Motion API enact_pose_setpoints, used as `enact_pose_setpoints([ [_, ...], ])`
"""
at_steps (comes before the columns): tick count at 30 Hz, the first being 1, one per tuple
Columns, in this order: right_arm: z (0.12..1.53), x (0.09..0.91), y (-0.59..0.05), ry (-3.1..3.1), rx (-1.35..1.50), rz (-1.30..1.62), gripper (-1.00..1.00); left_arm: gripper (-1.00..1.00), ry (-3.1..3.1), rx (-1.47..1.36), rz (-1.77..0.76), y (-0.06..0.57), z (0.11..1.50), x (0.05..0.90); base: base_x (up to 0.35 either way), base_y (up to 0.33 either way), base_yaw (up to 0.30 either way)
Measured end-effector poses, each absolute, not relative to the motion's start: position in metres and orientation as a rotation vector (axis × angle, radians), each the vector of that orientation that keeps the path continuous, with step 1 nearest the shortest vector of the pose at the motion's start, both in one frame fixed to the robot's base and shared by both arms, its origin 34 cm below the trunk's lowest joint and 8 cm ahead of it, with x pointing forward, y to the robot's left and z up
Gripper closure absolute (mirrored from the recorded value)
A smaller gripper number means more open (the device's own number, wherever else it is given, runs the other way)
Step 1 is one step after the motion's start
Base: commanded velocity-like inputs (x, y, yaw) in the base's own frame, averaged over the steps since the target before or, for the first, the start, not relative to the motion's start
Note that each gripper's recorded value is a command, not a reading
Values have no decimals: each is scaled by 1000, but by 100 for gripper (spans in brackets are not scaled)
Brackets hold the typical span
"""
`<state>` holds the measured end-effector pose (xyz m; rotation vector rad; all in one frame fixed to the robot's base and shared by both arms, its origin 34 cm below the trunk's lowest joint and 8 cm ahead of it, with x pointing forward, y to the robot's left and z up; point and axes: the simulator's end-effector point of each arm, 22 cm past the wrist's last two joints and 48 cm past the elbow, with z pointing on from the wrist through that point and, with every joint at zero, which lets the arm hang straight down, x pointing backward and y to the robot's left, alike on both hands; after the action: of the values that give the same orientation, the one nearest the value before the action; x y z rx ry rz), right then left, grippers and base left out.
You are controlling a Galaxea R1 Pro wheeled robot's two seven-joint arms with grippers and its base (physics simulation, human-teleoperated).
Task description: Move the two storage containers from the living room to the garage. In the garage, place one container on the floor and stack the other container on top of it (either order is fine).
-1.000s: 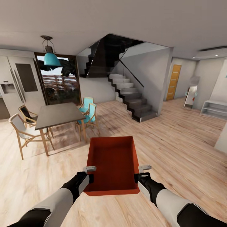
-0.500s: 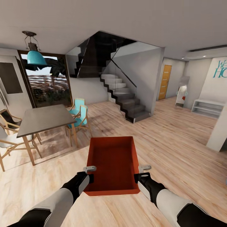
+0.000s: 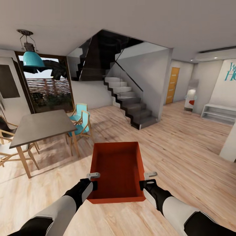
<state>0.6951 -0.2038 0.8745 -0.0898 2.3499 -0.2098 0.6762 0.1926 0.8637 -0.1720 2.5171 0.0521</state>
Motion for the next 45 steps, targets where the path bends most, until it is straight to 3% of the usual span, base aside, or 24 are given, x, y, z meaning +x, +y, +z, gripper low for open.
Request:
enact_pose_setpoints([
  [9,874,695,-204,2350,-89,-210,100,100,2517,-172,53,192,864,676,322,0,-47],
  [45,875,695,-204,2350,-89,-210,100,100,2517,-172,52,192,864,676,322,0,-237],
])
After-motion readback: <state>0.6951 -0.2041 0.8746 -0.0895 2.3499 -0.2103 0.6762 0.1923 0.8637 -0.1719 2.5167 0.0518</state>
